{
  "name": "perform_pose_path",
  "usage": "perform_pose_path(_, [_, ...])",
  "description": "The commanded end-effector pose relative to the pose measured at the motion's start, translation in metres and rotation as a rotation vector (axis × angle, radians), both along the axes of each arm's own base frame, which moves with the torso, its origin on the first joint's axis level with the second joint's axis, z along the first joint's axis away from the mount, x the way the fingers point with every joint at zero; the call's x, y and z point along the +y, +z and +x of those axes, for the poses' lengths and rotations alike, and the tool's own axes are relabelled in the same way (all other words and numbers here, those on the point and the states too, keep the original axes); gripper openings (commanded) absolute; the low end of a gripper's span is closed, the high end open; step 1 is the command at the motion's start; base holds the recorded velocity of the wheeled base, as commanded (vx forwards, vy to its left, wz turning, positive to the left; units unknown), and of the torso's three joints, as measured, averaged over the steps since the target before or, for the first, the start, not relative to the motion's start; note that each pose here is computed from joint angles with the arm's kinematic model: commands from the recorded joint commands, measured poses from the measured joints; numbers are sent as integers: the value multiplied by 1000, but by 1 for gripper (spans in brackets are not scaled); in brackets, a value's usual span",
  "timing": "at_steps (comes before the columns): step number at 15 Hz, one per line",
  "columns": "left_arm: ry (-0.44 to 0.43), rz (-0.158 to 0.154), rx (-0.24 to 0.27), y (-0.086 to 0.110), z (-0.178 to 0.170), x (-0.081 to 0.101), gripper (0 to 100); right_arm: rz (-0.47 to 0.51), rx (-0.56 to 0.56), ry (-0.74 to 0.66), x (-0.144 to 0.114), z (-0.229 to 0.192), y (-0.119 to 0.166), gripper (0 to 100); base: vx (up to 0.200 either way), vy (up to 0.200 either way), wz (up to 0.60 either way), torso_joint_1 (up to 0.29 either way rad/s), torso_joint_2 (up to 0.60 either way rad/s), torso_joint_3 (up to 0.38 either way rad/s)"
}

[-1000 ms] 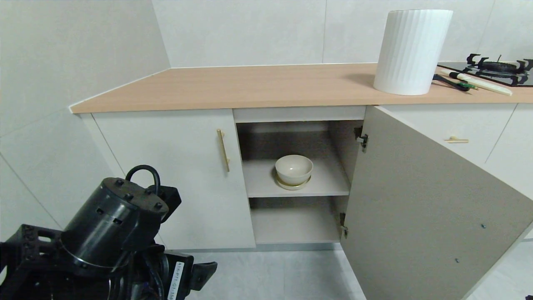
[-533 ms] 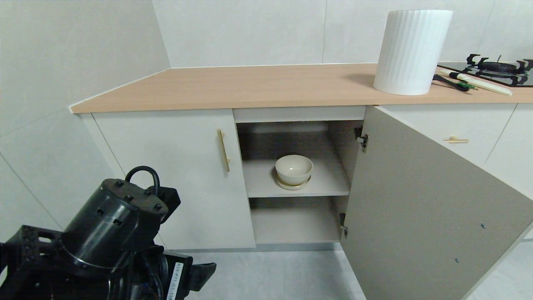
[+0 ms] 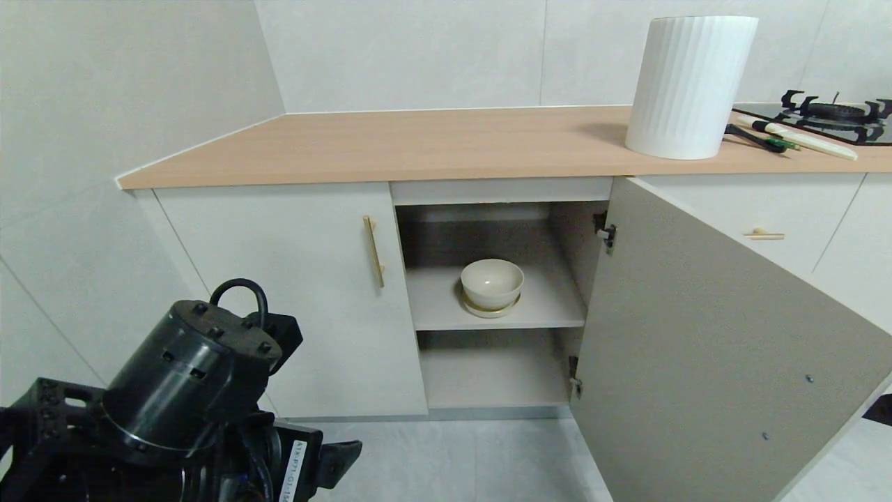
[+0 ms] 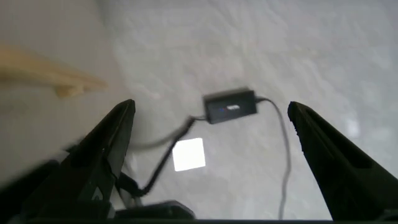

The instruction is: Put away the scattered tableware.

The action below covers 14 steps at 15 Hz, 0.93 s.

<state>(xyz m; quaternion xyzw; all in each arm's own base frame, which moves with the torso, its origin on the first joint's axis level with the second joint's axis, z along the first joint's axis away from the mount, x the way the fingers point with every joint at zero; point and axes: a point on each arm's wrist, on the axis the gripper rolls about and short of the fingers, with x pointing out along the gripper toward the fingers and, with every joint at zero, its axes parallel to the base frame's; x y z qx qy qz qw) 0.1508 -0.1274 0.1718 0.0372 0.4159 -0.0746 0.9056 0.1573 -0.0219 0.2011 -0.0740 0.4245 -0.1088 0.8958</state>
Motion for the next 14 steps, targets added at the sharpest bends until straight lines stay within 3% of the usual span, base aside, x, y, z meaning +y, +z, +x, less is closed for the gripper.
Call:
perform_pose_path(1, [1,1,0,0,0,0,100,28,11,14,-2,11,-6,100,0,0,0,0,0,0])
perform_pose_path(14, [1,-1,-1,0,0,0,100,111,-71,162,16,15,-20,100,0,0,0,0,0,0])
